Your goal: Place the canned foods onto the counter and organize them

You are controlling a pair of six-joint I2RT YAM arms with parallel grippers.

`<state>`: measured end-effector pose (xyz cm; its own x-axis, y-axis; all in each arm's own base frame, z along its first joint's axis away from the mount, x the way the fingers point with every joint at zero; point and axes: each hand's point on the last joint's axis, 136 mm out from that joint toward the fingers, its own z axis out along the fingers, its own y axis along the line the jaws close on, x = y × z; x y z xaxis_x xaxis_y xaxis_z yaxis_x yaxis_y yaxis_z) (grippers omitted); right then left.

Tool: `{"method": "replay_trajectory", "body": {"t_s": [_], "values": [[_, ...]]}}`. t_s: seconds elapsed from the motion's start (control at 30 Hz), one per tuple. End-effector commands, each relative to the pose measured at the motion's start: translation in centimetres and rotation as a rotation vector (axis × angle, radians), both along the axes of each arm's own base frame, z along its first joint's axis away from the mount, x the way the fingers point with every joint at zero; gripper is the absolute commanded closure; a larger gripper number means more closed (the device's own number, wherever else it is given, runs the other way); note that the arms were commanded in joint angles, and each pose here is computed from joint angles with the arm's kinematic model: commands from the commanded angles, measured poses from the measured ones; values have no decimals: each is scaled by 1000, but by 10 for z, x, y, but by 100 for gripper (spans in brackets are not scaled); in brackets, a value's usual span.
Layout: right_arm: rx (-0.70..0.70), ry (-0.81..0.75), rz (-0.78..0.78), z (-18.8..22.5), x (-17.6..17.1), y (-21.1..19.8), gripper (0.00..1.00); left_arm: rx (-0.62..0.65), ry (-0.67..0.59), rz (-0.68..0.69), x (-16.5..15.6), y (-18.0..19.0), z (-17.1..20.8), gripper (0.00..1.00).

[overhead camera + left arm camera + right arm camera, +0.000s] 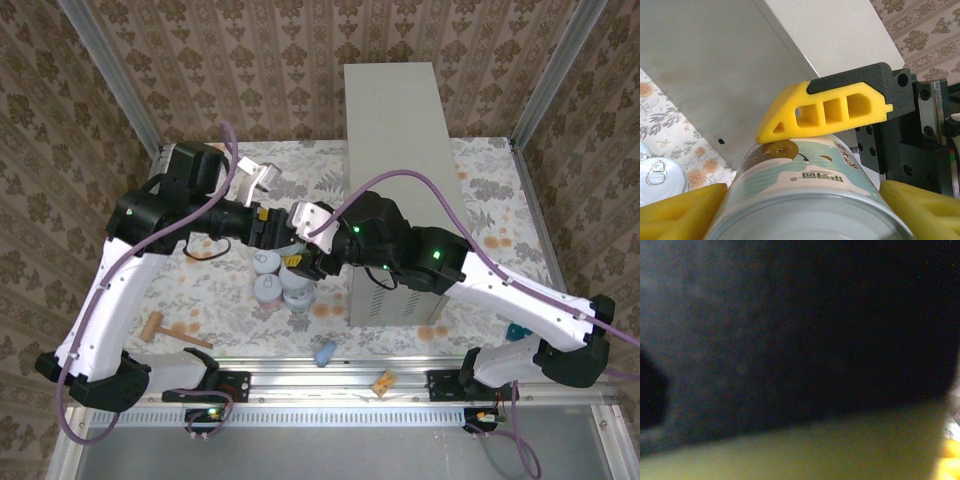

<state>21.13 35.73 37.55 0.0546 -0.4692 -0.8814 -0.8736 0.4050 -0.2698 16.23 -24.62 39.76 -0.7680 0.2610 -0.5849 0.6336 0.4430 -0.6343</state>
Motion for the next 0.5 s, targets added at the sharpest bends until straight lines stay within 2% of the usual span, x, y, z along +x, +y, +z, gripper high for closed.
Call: {"method": "replay_trajectory", "body": {"t_s": [0.0,0.23,0.33,0.47], "values": [[126,-51,-44,36,3,-9,35,-79,-13,-68,-12,-9,20,45],[196,-62,-61,50,2,-18,40,-120,-25,-84,-13,-14,31,21],[228,-68,-69,55,3,-22,40,-137,-48,-85,-12,-14,37,0],[277,-73,-84,65,6,-29,43,-167,-95,-60,-5,-11,48,0]]}}
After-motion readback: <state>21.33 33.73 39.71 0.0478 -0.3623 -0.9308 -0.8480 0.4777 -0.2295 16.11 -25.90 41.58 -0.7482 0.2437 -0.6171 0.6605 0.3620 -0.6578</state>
